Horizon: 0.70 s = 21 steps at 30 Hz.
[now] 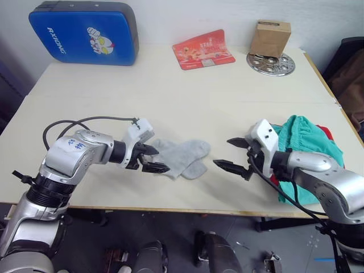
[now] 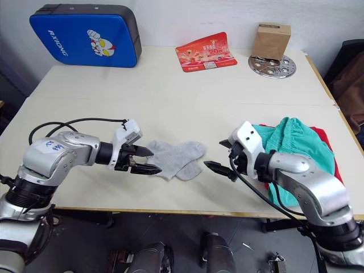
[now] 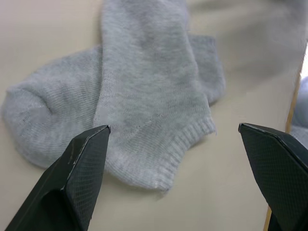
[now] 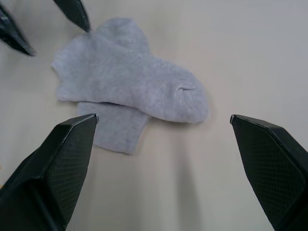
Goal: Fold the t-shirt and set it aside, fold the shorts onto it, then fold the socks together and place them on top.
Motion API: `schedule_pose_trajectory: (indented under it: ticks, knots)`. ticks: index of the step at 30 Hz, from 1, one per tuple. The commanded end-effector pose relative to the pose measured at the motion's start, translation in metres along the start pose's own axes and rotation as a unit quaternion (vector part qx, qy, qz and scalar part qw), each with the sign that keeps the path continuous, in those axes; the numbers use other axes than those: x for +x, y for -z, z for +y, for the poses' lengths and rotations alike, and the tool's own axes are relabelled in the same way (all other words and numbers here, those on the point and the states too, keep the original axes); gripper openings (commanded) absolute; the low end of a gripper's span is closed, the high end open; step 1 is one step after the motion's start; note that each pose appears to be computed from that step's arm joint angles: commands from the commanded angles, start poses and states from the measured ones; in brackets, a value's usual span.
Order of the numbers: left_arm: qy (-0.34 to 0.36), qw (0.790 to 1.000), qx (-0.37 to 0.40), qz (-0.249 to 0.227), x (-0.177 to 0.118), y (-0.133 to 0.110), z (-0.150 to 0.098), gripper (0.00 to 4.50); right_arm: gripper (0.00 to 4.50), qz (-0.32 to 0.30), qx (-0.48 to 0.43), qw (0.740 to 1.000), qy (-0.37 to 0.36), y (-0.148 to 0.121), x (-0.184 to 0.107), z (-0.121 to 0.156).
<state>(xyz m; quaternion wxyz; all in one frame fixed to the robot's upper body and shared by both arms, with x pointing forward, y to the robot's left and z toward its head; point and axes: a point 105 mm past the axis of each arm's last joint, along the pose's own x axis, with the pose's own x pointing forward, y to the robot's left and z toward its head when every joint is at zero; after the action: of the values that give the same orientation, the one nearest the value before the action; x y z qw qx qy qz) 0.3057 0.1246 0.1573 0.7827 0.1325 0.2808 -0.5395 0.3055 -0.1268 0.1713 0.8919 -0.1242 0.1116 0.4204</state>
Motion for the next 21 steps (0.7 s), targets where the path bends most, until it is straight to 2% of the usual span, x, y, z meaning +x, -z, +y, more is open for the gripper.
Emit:
schedule_pose_trajectory:
  ticks: [1,4,9,18,20,21]
  knots:
    - [0.017,0.997,0.072,0.001,-0.01,-0.004,0.003,4.48,4.5,0.002,-0.003,1.0,0.023,-0.002,0.007,-0.011]
    - [0.034,0.989,0.147,0.006,-0.016,0.003,0.012,4.48,4.5,0.003,0.014,0.999,0.029,-0.002,0.017,-0.017]
    - [0.033,0.991,0.126,-0.014,-0.011,0.012,0.029,4.48,4.5,0.0,0.055,0.998,0.029,-0.003,0.033,-0.02]
    - [0.037,0.993,0.106,-0.025,0.007,0.02,0.034,4.48,4.5,0.008,0.118,0.993,0.022,0.003,0.054,-0.016]
    - [0.033,0.994,0.104,-0.027,0.01,0.02,0.036,4.5,4.13,0.01,0.122,0.992,0.022,0.006,0.058,-0.014]
    - [0.034,0.994,0.1,-0.03,0.011,0.019,0.036,4.09,3.86,0.009,0.124,0.992,0.023,0.006,0.059,-0.014]
